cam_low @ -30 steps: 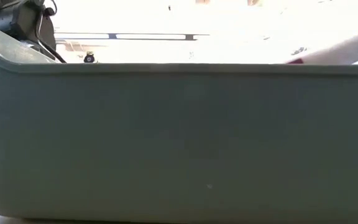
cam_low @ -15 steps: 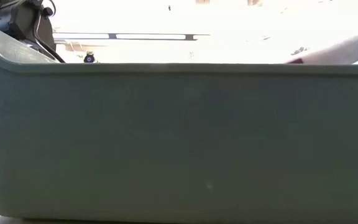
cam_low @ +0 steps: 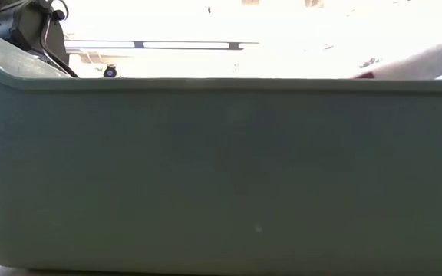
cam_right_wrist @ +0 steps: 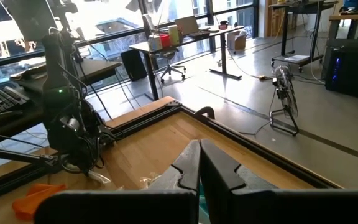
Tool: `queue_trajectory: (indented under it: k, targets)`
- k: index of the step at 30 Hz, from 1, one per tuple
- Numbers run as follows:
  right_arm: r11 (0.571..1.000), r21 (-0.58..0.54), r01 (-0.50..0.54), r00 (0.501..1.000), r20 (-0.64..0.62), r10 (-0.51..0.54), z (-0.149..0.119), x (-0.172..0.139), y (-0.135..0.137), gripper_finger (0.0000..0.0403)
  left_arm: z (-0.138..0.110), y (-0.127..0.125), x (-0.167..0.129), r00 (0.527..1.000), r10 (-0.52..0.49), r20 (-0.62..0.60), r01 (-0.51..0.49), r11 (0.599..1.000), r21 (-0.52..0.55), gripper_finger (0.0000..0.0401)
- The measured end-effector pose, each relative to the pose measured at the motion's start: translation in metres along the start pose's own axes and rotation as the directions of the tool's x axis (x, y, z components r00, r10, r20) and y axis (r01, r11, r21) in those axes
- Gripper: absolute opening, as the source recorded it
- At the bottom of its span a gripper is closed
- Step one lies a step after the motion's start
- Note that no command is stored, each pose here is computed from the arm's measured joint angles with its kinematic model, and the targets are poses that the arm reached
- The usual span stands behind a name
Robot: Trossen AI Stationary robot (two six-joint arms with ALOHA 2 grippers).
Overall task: Pick & Place Toothbrushes
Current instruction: Put the green toothbrush into the transparent bin
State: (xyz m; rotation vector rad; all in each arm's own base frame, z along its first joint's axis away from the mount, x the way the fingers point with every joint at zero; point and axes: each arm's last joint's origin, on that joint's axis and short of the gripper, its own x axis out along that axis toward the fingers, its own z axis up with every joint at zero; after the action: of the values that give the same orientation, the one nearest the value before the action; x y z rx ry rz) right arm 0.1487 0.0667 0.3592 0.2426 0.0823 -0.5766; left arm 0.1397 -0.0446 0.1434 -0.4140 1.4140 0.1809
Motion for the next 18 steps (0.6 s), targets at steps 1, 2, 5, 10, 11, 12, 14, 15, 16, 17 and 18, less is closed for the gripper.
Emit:
queue_trajectory:
  k: [1, 2, 5, 10, 11, 12, 14, 15, 16, 17, 18]
  targets:
    - [1.000, 0.000, 0.000, 1.000, 0.000, 0.000, 0.000, 0.000, 0.000, 0.0002, 0.000, 0.000, 0.000, 1.000, 0.000, 0.000, 0.000, 1.000, 0.000, 0.0011]
    - [1.000, 0.000, 0.000, 1.000, 0.000, 0.000, 0.000, 0.000, 0.000, 0.0002, 0.000, 0.000, 0.000, 1.000, -0.001, 0.002, 0.001, 1.000, 0.001, 0.0012]
    - [1.000, 0.000, -0.001, 1.000, 0.000, 0.001, 0.000, 0.000, 0.000, 0.0002, 0.004, -0.003, -0.004, 1.000, -0.008, 0.027, 0.008, 1.000, 0.011, 0.0010]
    - [1.000, -0.021, 0.000, 1.000, 0.000, 0.000, 0.000, 0.000, 0.000, 0.0002, 0.016, -0.012, -0.019, 0.993, -0.021, 0.114, 0.014, 0.998, 0.062, 0.0005]
    - [1.000, -0.024, -0.001, 1.000, 0.000, 0.001, 0.000, 0.000, 0.000, 0.0002, 0.019, -0.015, -0.024, 0.991, -0.020, 0.134, 0.010, 0.997, 0.074, 0.0005]
    - [1.000, -0.024, 0.000, 1.000, 0.000, 0.000, 0.000, 0.000, 0.000, 0.0002, 0.024, -0.017, -0.030, 0.986, -0.023, 0.163, 0.010, 0.997, 0.083, 0.0005]
    - [1.000, -0.024, 0.000, 1.000, 0.000, 0.000, 0.000, 0.000, 0.000, 0.0002, 0.032, -0.018, -0.042, 0.980, -0.015, 0.197, -0.002, 0.996, 0.086, 0.0005]
    - [1.000, -0.024, -0.001, 1.000, 0.000, 0.001, 0.000, 0.000, 0.000, 0.0002, 0.035, -0.016, -0.047, 0.980, -0.006, 0.197, -0.011, 0.997, 0.082, 0.0005]
    - [1.000, -0.024, -0.001, 1.000, 0.000, 0.001, 0.000, 0.000, 0.000, 0.0002, 0.039, -0.016, -0.053, 0.979, -0.004, 0.205, -0.013, 0.997, 0.082, 0.0005]
    - [1.000, -0.024, 0.000, 1.000, 0.000, 0.000, 0.000, 0.000, 0.000, 0.0002, 0.044, -0.016, -0.060, 0.975, -0.010, 0.224, -0.010, 0.996, 0.086, 0.0005]
    - [1.000, -0.024, -0.001, 1.000, 0.000, 0.001, 0.000, 0.000, 0.000, 0.0002, 0.049, -0.016, -0.068, 0.969, -0.016, 0.248, -0.006, 0.996, 0.090, 0.0005]
